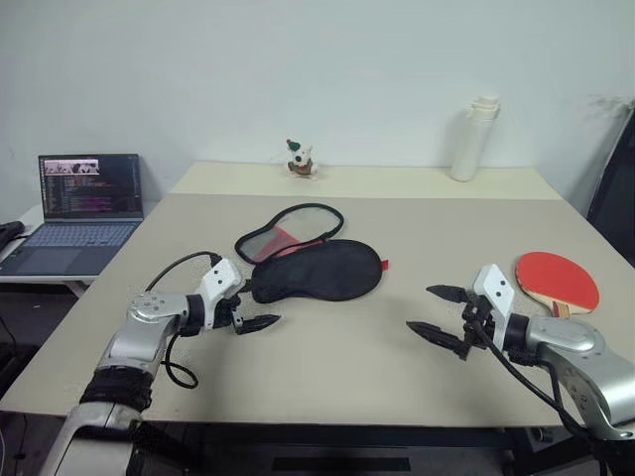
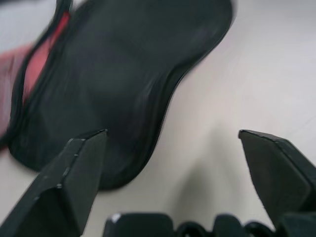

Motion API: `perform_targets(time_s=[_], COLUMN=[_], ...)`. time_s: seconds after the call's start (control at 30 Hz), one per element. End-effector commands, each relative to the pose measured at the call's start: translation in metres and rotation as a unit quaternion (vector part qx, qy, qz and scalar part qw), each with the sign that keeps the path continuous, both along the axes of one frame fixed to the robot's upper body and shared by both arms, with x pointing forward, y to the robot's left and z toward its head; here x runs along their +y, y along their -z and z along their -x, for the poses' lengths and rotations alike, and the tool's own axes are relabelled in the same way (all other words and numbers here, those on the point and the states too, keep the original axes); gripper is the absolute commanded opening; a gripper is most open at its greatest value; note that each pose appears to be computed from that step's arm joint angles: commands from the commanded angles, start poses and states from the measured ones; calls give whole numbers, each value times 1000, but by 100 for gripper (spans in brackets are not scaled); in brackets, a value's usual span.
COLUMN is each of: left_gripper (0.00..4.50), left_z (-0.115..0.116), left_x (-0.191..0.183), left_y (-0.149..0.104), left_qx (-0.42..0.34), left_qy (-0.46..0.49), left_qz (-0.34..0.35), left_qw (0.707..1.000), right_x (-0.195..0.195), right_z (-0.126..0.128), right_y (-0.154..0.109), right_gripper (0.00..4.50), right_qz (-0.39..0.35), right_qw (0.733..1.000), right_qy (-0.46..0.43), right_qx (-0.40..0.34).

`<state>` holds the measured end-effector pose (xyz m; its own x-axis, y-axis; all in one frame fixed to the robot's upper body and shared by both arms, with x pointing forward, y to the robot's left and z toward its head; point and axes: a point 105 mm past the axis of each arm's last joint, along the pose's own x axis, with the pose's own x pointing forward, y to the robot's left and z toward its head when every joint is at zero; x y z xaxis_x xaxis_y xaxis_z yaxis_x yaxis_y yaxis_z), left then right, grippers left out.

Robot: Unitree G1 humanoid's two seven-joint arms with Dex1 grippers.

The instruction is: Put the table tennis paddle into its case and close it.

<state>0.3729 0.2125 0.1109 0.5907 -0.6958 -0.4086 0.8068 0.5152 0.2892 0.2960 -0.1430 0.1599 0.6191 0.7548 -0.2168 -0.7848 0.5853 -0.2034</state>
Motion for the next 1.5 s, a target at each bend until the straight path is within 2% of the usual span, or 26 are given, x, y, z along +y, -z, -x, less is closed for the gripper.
perform_targets(time_s=[0.03,0.2,0.37,0.4,0.5,0.77,0.83,0.93,1.13,1.2,1.3,1.47,1.5], left_gripper=[449,449,449,432,360,70,2,0,0,0,0,0,24], left_z=[-15,-26,-25,-24,-21,-17,-19,-12,17,24,21,19,20], left_x=[-4,-15,-18,-17,-13,-4,-15,-49,-109,-125,-138,-154,-155], left_y=[-6,5,15,17,20,20,12,-4,-25,-29,-33,-26,-24], left_qx=[-27,-19,3,9,23,32,33,37,80,98,112,135,137], left_qy=[7,12,20,20,19,5,11,49,58,51,12,-18,-19], left_qz=[-27,-42,-45,-41,-33,-13,39,124,241,262,288,290,288], left_qw=[999,999,999,999,999,999,999,990,965,959,951,947,948], right_x=[3,7,7,6,2,-6,-9,-15,-20,-20,-22,-22,-23], right_z=[2,0,0,0,-1,-2,-3,-3,1,2,3,4,4], right_y=[-17,-19,-18,-18,-18,-19,-21,-23,-23,-22,-20,-18,-17], right_gripper=[450,450,450,450,450,450,450,450,450,450,450,450,450], right_qz=[-4,-9,-10,-10,-13,-13,-12,-12,-10,-9,-6,-1,0], right_qw=[999,999,999,999,999,999,998,998,997,998,998,998,998], right_qy=[-6,-2,1,4,14,30,36,46,52,53,52,49,50], right_qx=[-34,-40,-41,-41,-41,-43,-45,-48,-46,-44,-39,-29,-28])
